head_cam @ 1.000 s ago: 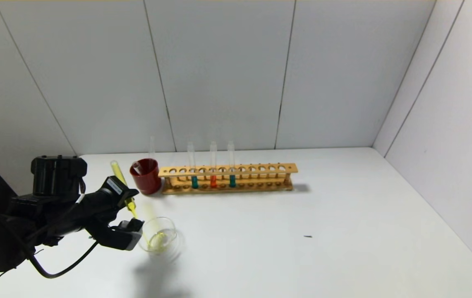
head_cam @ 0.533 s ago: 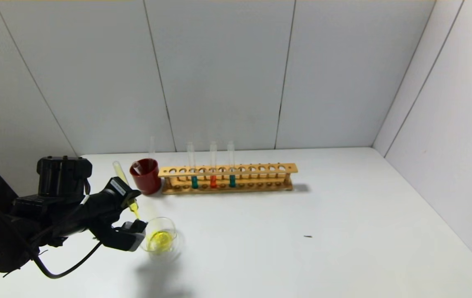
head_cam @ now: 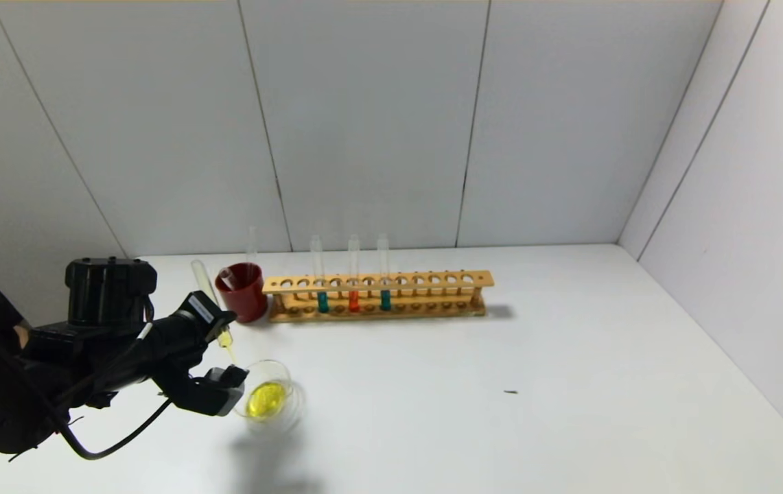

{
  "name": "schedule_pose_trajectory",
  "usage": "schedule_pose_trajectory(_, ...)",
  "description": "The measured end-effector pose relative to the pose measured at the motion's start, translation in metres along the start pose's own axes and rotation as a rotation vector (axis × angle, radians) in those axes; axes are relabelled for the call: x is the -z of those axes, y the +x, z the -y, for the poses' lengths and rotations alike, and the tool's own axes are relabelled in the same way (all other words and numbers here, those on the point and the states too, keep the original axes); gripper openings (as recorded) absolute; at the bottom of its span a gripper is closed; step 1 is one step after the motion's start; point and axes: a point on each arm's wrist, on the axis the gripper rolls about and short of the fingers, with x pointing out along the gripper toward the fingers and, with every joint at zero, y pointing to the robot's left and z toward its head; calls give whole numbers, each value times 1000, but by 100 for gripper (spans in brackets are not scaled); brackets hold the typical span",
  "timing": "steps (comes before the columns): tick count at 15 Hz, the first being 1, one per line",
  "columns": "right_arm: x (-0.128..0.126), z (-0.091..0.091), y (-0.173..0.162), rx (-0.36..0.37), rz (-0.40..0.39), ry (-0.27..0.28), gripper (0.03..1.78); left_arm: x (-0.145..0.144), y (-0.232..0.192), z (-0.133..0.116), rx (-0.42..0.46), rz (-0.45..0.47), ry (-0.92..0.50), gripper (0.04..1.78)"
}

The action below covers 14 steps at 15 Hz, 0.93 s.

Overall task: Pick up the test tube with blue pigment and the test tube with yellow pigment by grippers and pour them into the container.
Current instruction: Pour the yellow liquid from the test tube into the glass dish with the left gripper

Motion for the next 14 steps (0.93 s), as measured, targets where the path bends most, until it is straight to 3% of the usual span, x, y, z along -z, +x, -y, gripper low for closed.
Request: schedule_pose_trajectory(14, 0, 0, 0, 0, 0, 0, 175, -4, -4, -6, -21, 5, 65, 32)
